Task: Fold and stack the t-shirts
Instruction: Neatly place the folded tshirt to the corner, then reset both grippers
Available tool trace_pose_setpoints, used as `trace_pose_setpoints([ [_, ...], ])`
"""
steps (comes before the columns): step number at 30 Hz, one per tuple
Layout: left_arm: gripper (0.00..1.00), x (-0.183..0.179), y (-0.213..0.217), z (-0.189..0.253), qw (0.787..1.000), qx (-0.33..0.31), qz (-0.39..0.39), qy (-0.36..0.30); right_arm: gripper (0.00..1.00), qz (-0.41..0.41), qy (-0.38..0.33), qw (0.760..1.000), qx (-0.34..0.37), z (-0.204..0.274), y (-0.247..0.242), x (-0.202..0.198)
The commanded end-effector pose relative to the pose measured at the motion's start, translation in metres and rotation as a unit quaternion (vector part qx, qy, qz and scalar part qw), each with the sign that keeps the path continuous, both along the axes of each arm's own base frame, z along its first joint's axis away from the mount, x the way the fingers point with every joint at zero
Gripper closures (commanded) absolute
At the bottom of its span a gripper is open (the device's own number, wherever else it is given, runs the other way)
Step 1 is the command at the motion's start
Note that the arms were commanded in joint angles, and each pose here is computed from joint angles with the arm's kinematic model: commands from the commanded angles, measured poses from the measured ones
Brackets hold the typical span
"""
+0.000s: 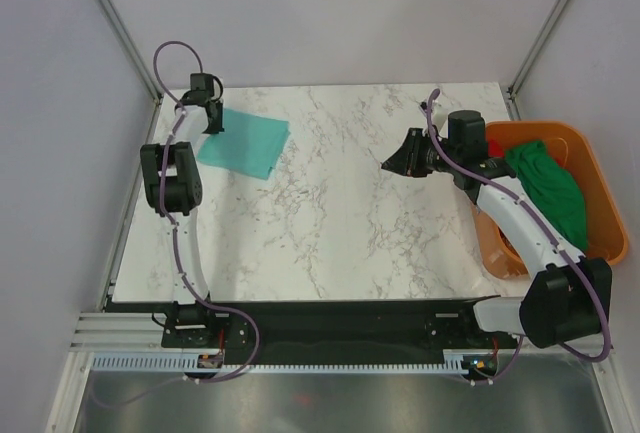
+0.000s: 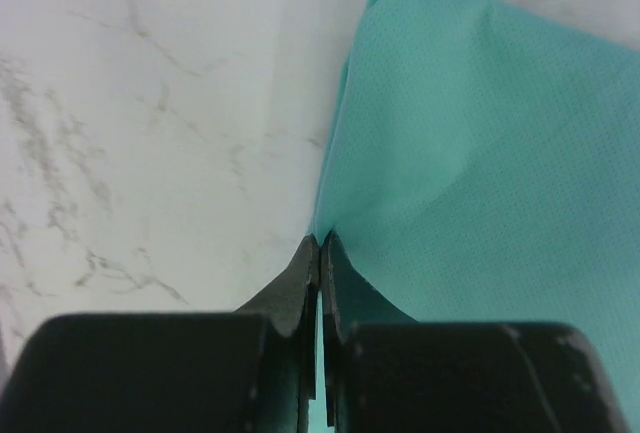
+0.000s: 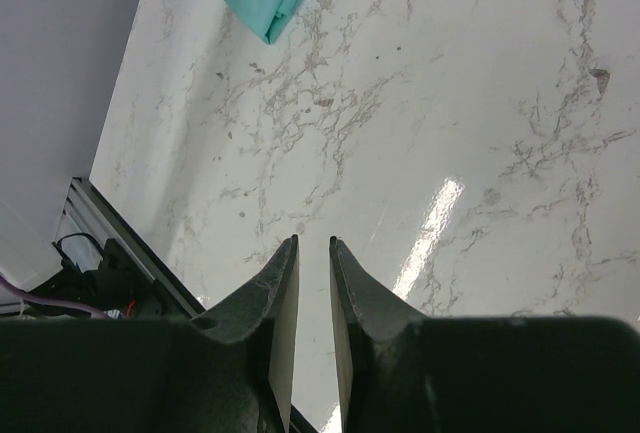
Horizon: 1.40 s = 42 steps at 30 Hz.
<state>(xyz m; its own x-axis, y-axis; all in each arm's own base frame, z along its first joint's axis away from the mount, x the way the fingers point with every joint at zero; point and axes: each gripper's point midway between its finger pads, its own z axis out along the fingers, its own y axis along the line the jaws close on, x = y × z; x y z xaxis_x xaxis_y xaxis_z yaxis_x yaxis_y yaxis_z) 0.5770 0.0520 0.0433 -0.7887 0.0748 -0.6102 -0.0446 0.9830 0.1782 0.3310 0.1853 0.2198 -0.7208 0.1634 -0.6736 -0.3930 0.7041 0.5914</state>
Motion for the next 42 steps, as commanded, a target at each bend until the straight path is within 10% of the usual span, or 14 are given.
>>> trace_pose_setpoints([
  [1, 0.98, 0.018, 0.058, 0.011, 0.997, 0.064, 0.029, -0.017, 0.74, 0.003, -0.032, 0.999, 0.003, 0.01, 0.001, 0.009],
  [22, 0.96, 0.047, 0.162, 0.035, 0.979, 0.087, 0.158, -0.091, 0.75, 0.011, 0.004, 1.0, 0.001, -0.014, 0.006, 0.018],
  [26, 0.61, 0.034, 0.161, 0.049, 0.974, 0.078, 0.188, -0.095, 0.73, 0.003, -0.006, 1.0, -0.005, -0.009, 0.003, 0.018],
  [34, 0.35, -0.011, 0.08, 0.13, 0.977, -0.078, 0.144, -0.14, 0.64, -0.038, -0.031, 0.998, -0.025, 0.017, -0.012, 0.016],
  [35, 0.17, -0.019, 0.067, 0.139, 0.975, -0.102, 0.136, -0.145, 0.6, -0.041, -0.038, 0.998, -0.022, 0.024, -0.013, 0.013],
  [39, 0.12, -0.06, -0.012, 0.164, 0.969, -0.196, 0.053, -0.138, 0.4, -0.05, -0.043, 0.997, -0.027, 0.037, -0.019, 0.001],
  [40, 0.05, -0.075, -0.043, 0.159, 0.966, -0.23, 0.014, -0.118, 0.06, -0.055, -0.042, 0.997, -0.034, 0.042, -0.023, -0.007],
  [42, 0.02, -0.111, -0.081, 0.18, 0.952, -0.281, -0.033, -0.118, 0.02, -0.075, -0.05, 0.995, -0.048, 0.05, -0.032, -0.01],
])
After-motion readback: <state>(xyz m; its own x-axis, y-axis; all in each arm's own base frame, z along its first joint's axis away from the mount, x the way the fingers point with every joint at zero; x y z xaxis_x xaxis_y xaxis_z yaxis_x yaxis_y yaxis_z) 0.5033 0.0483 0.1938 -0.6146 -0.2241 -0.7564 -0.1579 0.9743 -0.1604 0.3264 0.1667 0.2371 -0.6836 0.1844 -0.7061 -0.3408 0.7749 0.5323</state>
